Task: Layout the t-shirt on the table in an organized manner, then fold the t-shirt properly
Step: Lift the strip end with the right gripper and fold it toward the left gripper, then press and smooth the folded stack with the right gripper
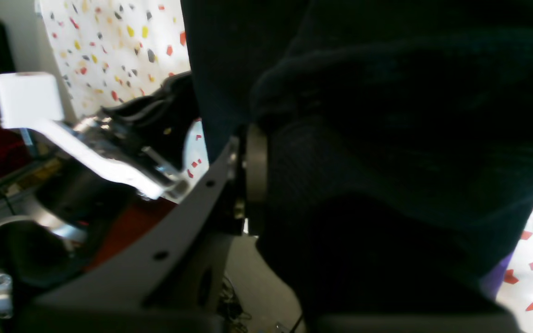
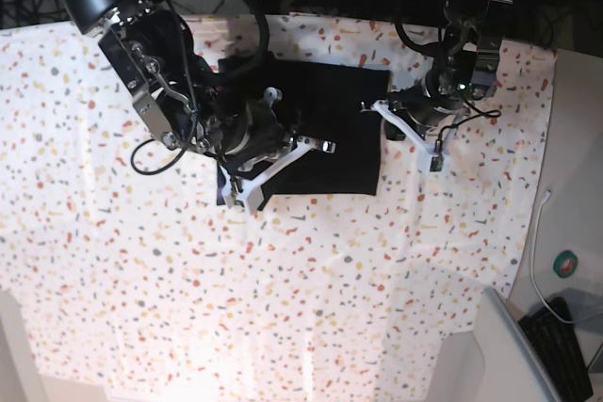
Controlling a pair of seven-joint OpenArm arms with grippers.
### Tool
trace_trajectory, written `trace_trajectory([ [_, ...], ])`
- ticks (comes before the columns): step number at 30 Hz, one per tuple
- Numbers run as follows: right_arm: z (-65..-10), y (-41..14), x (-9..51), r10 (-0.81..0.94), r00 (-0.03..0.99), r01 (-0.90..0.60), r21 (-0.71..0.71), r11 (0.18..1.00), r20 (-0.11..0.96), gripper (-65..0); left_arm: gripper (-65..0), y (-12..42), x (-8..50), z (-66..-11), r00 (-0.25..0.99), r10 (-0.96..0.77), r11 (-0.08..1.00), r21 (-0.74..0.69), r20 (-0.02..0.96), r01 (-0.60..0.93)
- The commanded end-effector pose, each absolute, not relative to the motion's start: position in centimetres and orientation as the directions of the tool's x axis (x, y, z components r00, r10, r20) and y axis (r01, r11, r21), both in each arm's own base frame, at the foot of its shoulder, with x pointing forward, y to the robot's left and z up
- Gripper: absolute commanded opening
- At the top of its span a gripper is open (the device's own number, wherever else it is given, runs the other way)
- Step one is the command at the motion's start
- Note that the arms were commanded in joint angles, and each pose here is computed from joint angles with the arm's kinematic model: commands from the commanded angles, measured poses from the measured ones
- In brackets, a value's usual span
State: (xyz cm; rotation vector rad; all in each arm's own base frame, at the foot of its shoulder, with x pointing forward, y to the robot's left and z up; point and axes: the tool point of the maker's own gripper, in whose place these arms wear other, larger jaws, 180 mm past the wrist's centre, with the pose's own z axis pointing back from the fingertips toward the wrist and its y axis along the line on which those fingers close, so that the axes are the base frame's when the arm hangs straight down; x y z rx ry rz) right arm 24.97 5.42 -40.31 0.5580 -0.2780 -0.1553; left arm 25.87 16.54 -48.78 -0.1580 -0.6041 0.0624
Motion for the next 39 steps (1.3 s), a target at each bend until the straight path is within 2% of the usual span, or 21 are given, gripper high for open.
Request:
trace_trajectory([
  [1,-39.5,5.9,25.7,-0.227,0.945,0.060,0.559,0.827,0.234,-65.0,-65.0,18.2,25.9,-48.5,0.817,0.112,0.990,-0.138,0.565,-0.040],
  [13,-39.6,5.9,25.9,-0.230,0.945,0.064,0.558,0.827,0.233,-65.0,-65.0,27.8,23.7,-43.0,0.729,0.159,0.981,-0.025,0.666,-0.191],
  [14,-39.6,5.9,26.0,-0.232,0.943,0.063,0.558,0.828,0.238,-59.6,-65.0,28.8,23.3,-42.7,0.723,0.169,0.977,-0.016,0.670,-0.214],
  [17,-39.4,5.6,26.9,-0.256,0.924,0.060,0.554,0.830,0.283,-37.2,-65.0,31.8,22.0,-41.9,0.711,0.180,0.969,0.003,0.680,-0.249],
  [19,-39.4,5.5,27.1,-0.262,0.919,0.060,0.555,0.830,0.293,-26.6,-65.0,33.2,21.0,-41.6,0.720,0.185,0.967,0.005,0.669,-0.254],
  [21,-39.3,5.5,27.1,-0.263,0.919,0.060,0.555,0.830,0.295,-21.3,-65.0,35.0,19.9,-41.6,0.746,0.206,0.962,0.009,0.634,-0.273],
  [28,-39.3,7.8,26.4,-0.173,0.932,-0.028,0.539,0.842,0.319,-21.2,-65.0,38.1,18.3,-41.4,0.749,0.239,0.953,-0.002,0.618,-0.303],
  [33,-39.7,10.6,25.9,-0.092,0.930,-0.114,0.518,0.848,0.356,-21.2,-65.0,38.2,18.2,-41.5,0.750,0.242,0.952,-0.002,0.615,-0.305],
  [39,-38.0,14.8,24.9,0.055,0.905,-0.284,0.503,0.816,0.421,-21.2,-65.0,38.3,17.8,-42.1,0.755,0.260,0.948,-0.011,0.602,-0.318],
])
